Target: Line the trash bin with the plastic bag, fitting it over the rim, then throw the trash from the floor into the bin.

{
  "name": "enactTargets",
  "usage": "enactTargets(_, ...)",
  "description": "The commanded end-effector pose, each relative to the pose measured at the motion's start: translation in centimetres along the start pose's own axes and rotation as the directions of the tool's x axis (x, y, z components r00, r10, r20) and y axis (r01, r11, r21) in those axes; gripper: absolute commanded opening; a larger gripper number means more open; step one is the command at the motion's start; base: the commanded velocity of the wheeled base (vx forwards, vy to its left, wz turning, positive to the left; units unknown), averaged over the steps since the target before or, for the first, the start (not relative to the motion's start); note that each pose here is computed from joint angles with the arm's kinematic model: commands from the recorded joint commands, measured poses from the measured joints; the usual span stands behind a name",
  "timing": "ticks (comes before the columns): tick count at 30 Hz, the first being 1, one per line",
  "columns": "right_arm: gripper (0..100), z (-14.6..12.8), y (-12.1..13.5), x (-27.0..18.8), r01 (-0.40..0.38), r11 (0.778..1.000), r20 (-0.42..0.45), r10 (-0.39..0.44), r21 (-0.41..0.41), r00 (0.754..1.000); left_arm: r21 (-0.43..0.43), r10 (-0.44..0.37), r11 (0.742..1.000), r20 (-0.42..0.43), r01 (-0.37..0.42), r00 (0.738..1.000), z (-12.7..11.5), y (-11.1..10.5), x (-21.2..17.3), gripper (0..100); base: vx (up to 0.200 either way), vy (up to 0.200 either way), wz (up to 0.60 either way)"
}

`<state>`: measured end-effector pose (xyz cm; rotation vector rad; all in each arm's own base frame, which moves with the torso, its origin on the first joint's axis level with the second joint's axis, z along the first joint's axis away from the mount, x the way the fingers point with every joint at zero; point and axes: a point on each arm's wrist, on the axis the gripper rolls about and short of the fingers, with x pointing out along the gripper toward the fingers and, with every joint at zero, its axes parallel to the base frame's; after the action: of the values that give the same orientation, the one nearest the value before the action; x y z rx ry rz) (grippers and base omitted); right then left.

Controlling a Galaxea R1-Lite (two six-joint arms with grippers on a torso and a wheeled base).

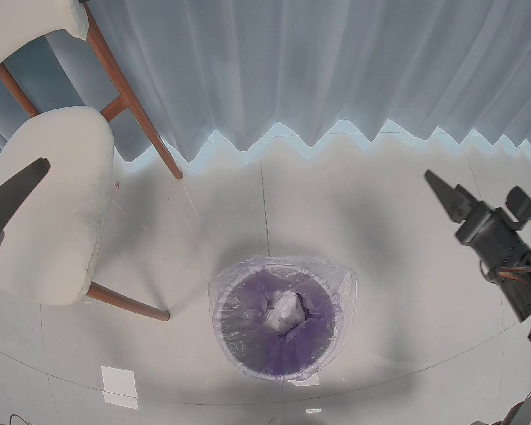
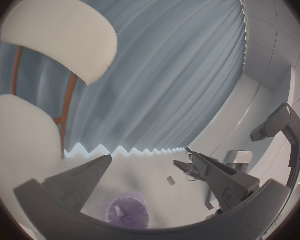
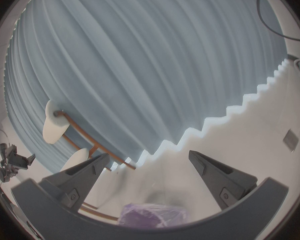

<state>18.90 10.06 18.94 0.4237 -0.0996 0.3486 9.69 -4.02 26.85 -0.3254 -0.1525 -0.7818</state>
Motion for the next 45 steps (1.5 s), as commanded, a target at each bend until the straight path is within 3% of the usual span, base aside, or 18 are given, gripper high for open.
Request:
enactTargets(1, 100, 4.3, -3.0, -14.1, 0.197, 0.967, 0.216, -0.160, -0.162, 0.963, 0.125, 0.233, 0.957, 0.197, -0.260, 0.952, -1.8, -3.0, -8.7, 100, 0.000, 0.000, 0.00)
enactTargets(7, 100, 0.8, -4.5, -18.7, 0.304, 0.911, 0.158, -0.269, -0.277, 0.950, 0.125, 0.373, 0.909, 0.185, -0.398, 0.909, -5.7, -4.3, -12.2, 100, 0.000, 0.000, 0.00)
enactTargets(10, 100, -0.8, -4.6, -20.9, 0.296, 0.890, 0.107, -0.276, -0.347, 0.955, 0.126, 0.412, 0.893, 0.151, -0.431, 0.898, -7.9, -4.8, -13.7, 100, 0.000, 0.000, 0.00)
enactTargets(13, 100, -3.5, -5.0, -23.3, 0.252, 0.872, 0.010, -0.273, -0.419, 0.962, 0.209, 0.462, 0.859, 0.079, -0.468, 0.883, -11.4, -4.1, -14.7, 100, 0.000, 0.000, 0.00)
enactTargets(15, 100, -5.6, -5.4, -24.8, 0.234, 0.857, -0.053, -0.289, -0.459, 0.956, 0.321, 0.532, 0.801, 0.006, -0.505, 0.847, -14.3, -2.3, -14.6, 100, 0.000, 0.000, 0.00)
enactTargets(17, 100, -5.2, -5.2, -24.8, 0.257, 0.855, -0.030, -0.302, -0.450, 0.953, 0.450, 0.636, 0.706, -0.062, -0.547, 0.769, -15.9, -1.5, -15.0, 100, 0.000, 0.000, 0.00)
enactTargets(19, 100, -5.5, -5.5, -24.8, 0.308, 0.848, -0.011, -0.347, -0.431, 0.938, 0.474, 0.696, 0.657, -0.081, -0.587, 0.714, -16.2, -1.3, -15.3, 100, 0.000, 0.000, 0.00)
enactTargets(20, 100, -5.6, -5.6, -24.9, 0.341, 0.847, -0.007, -0.376, -0.407, 0.927, 0.452, 0.707, 0.645, -0.045, -0.616, 0.706, -16.0, -1.3, -15.2, 100, 0.000, 0.000, 0.00)
enactTargets(24, 100, -5.6, -5.6, -24.9, 0.354, 0.846, -0.005, -0.388, -0.400, 0.922, 0.313, 0.723, 0.665, -0.043, -0.678, 0.689, -16.1, -1.2, -15.3, 100, 0.000, 0.000, 0.00)
enactTargets(26, 100, -5.6, -5.6, -24.9, 0.355, 0.844, -0.007, -0.390, -0.403, 0.921, 0.298, 0.743, 0.645, -0.034, -0.703, 0.668, -16.1, -1.2, -15.3, 100, 0.000, 0.000, 0.00)
enactTargets(27, 100, -5.6, -5.6, -24.9, 0.354, 0.843, -0.007, -0.390, -0.404, 0.921, 0.289, 0.789, 0.590, -0.008, -0.754, 0.614, -16.0, -1.1, -15.4, 100, 0.000, 0.000, 0.00)
enactTargets(28, 100, -5.6, -5.6, -24.9, 0.355, 0.844, -0.007, -0.390, -0.403, 0.921, 0.289, 0.811, 0.559, 0.005, -0.777, 0.585, -16.0, -1.0, -15.5, 100, 0.000, 0.000, 0.00)
enactTargets(29, 100, -5.6, -5.6, -24.9, 0.355, 0.844, -0.007, -0.390, -0.403, 0.921, 0.290, 0.816, 0.550, 0.010, -0.783, 0.578, -16.0, -1.0, -15.5, 100, 0.000, 0.000, 0.00)
enactTargets(30, 100, -5.6, -5.6, -24.9, 0.355, 0.844, -0.007, -0.390, -0.403, 0.921, 0.290, 0.816, 0.550, 0.010, -0.783, 0.578, -16.0, -1.0, -15.5, 100, 0.000, 0.000, 0.00)
enactTargets(32, 100, -5.6, -5.6, -24.9, 0.352, 0.842, -0.006, -0.388, -0.408, 0.922, 0.319, 0.753, 0.634, -0.049, -0.704, 0.656, -16.3, -1.1, -15.5, 100, 0.000, 0.000, 0.00)
enactTargets(33, 100, -5.6, -5.6, -24.9, 0.352, 0.843, -0.005, -0.388, -0.407, 0.922, 0.334, 0.731, 0.658, -0.069, -0.675, 0.679, -16.5, -1.1, -15.6, 100, 0.000, 0.000, 0.00)
enactTargets(39, 100, -5.6, -5.6, -24.9, 0.352, 0.843, -0.003, -0.387, -0.407, 0.922, 0.344, 0.710, 0.664, -0.012, -0.664, 0.704, -16.6, -1.4, -16.0, 100, 0.000, 0.000, 0.00)
enactTargets(45, 100, -5.6, -5.6, -24.9, 0.350, 0.840, -0.007, -0.387, -0.414, 0.922, 0.338, 0.715, 0.661, -0.010, -0.670, 0.700, -16.5, -1.4, -16.0, 100, 0.000, 0.000, 0.00)
